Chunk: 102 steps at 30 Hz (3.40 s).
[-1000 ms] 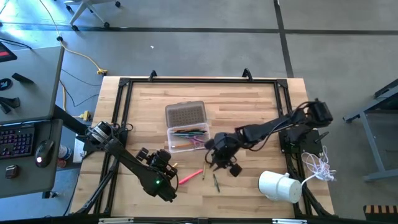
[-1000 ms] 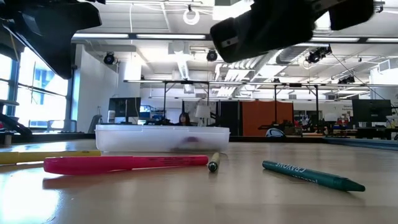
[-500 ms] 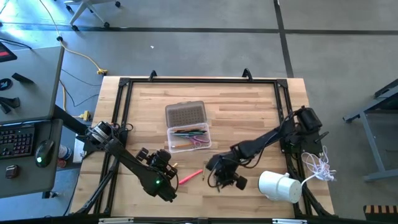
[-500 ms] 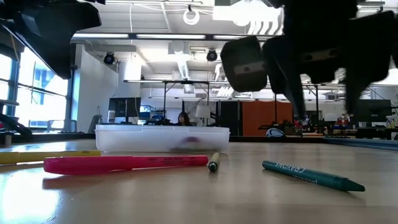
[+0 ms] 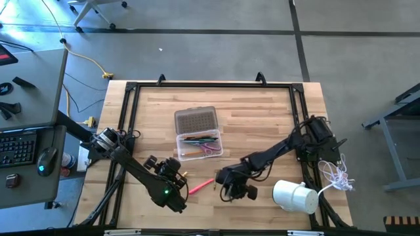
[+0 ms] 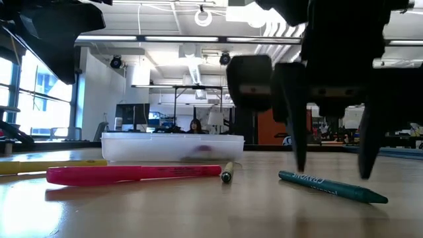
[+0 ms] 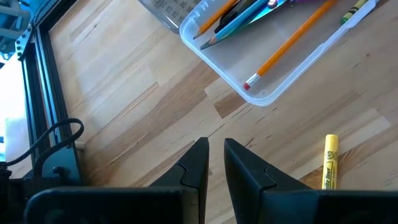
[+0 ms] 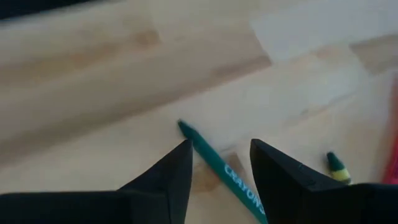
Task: Pick & place school supplies into a supply box
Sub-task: Put the dark green crayon into the gray supply box
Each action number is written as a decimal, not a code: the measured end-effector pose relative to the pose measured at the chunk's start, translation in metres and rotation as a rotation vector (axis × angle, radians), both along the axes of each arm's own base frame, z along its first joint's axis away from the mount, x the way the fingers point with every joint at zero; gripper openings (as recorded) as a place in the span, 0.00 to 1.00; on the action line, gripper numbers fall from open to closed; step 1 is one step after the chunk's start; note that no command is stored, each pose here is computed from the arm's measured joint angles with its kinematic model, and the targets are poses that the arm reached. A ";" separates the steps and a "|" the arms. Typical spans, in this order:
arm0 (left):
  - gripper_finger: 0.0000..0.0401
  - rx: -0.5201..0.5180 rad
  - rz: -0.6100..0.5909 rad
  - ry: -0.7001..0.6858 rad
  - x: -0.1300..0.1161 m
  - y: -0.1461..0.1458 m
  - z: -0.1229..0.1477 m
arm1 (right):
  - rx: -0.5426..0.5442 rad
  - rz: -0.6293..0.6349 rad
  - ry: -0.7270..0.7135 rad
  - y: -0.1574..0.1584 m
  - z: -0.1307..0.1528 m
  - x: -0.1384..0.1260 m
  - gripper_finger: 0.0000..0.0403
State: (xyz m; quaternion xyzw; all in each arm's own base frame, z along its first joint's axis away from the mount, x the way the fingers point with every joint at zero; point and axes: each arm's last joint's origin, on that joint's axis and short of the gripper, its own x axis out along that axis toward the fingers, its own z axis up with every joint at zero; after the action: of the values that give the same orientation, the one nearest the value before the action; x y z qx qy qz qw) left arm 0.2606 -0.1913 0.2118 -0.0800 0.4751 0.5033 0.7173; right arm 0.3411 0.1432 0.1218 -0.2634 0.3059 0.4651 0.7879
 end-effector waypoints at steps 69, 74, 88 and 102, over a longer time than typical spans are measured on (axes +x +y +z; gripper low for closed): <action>0.22 -0.009 -0.028 0.029 0.000 0.000 0.000 | 0.073 -0.049 0.014 -0.028 -0.017 0.017 0.04; 0.22 -0.043 -0.007 0.053 -0.001 -0.001 -0.001 | -0.105 -0.143 -0.182 -0.038 0.016 0.019 0.01; 0.22 -0.042 -0.008 0.053 -0.001 -0.001 -0.001 | -0.095 -0.341 -0.468 -0.126 0.053 0.044 0.01; 0.22 -0.035 -0.016 0.050 0.000 -0.001 -0.001 | 0.043 -0.305 -0.361 -0.168 0.048 0.037 0.04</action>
State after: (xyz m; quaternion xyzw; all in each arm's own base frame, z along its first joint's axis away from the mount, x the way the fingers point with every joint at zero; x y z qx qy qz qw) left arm 0.2602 -0.1923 0.2109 -0.0761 0.5022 0.4908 0.7079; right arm 0.3783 -0.0249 0.1696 -0.2762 0.1863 0.2927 0.8963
